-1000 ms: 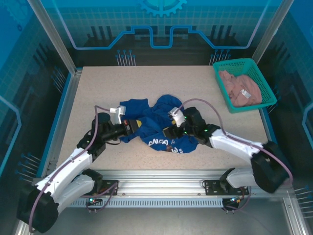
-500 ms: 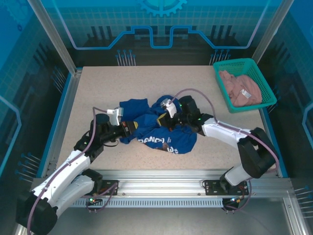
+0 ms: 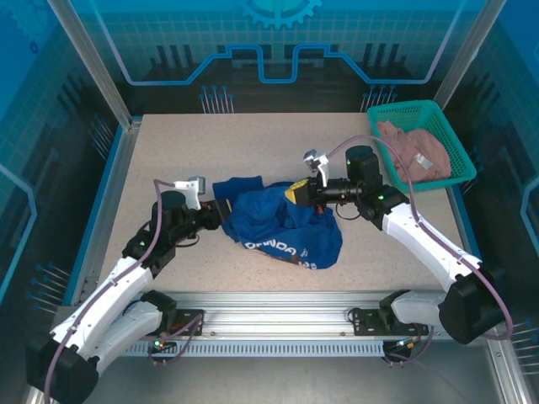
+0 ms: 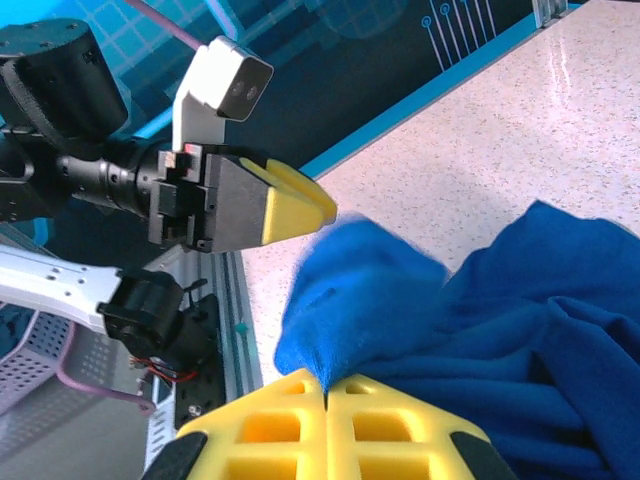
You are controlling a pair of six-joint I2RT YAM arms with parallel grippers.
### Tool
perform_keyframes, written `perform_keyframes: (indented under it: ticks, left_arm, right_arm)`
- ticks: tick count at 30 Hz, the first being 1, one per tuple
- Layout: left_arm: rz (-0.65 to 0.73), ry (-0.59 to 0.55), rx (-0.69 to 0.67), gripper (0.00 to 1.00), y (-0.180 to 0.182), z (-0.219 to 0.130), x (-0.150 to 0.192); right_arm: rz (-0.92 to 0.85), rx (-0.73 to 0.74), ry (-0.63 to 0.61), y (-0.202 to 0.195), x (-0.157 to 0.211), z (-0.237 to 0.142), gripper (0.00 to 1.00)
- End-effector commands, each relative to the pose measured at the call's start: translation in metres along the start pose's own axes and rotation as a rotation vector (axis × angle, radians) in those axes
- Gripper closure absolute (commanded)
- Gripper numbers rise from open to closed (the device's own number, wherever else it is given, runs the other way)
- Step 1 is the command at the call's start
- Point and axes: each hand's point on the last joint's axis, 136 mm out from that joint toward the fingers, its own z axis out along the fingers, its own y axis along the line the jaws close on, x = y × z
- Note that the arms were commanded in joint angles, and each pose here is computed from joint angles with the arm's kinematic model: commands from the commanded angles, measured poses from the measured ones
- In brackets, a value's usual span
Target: Fold the inside-out t-shirt
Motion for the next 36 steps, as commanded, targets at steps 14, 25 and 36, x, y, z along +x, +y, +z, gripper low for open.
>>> perform_keyframes:
  ticks: [14, 25, 36]
  left_arm:
    - [0.700, 0.036, -0.017, 0.25, -0.097, 0.042, 0.031]
    - [0.258, 0.240, 0.434, 1.00, -0.152, 0.053, 0.020]
    - [0.062, 0.327, 0.463, 1.00, -0.149, 0.019, 0.017]
  right_arm:
    - [0.319, -0.025, -0.040, 0.002, -0.028, 0.007, 1.00]
    - [0.339, 0.686, -0.014, -0.089, 0.016, -0.068, 0.63]
    - [-0.243, 0.469, 0.037, -0.001, 0.079, 0.004, 0.16]
